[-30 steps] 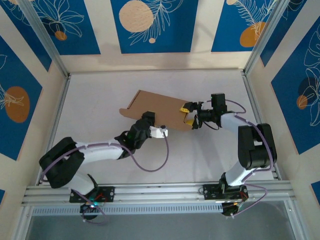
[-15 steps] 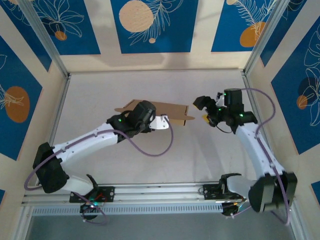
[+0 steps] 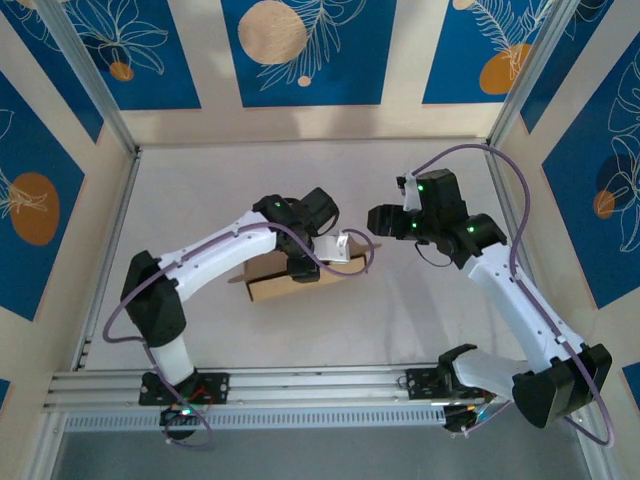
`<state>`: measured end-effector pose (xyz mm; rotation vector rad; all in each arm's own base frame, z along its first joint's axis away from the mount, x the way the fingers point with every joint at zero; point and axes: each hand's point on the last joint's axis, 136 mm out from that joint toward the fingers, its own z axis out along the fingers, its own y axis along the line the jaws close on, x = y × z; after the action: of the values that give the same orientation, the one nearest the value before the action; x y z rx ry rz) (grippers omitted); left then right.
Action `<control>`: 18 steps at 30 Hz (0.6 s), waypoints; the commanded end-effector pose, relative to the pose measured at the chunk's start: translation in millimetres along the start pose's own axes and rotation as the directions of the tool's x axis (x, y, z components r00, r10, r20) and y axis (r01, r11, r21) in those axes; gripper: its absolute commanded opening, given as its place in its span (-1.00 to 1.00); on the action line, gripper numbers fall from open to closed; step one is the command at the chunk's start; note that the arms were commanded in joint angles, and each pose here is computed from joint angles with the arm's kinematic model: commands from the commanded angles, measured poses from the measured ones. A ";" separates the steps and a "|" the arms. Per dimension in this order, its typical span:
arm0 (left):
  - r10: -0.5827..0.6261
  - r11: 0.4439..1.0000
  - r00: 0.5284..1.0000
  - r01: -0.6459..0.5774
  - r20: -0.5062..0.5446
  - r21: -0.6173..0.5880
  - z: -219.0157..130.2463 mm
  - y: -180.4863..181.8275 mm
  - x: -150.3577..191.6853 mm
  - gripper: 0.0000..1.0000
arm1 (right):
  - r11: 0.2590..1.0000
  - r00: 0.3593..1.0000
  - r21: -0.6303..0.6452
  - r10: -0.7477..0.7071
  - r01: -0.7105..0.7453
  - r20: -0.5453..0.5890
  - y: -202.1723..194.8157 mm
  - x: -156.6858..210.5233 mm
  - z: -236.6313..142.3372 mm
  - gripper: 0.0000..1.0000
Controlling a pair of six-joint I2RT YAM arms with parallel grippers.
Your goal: Fold the paper box
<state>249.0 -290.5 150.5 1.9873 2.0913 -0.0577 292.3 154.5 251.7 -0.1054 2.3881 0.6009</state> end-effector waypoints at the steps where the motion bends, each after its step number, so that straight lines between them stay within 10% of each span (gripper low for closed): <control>1: -0.103 0.994 0.995 0.103 0.007 0.044 2.2 3.0 10.0 0.11 | 0.996 0.997 0.027 -0.082 0.083 -0.010 -4.4 -0.6 -0.6 0.27; 18: -0.308 0.934 0.879 0.206 0.364 0.292 -9.0 -34.1 -14.1 0.37 | 0.933 0.932 -0.062 0.348 -0.355 -0.101 -33.9 11.4 41.3 0.25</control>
<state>240.9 -291.0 140.6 1.6715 2.1707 -0.4911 312.1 136.3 215.4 0.1721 2.4641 0.7383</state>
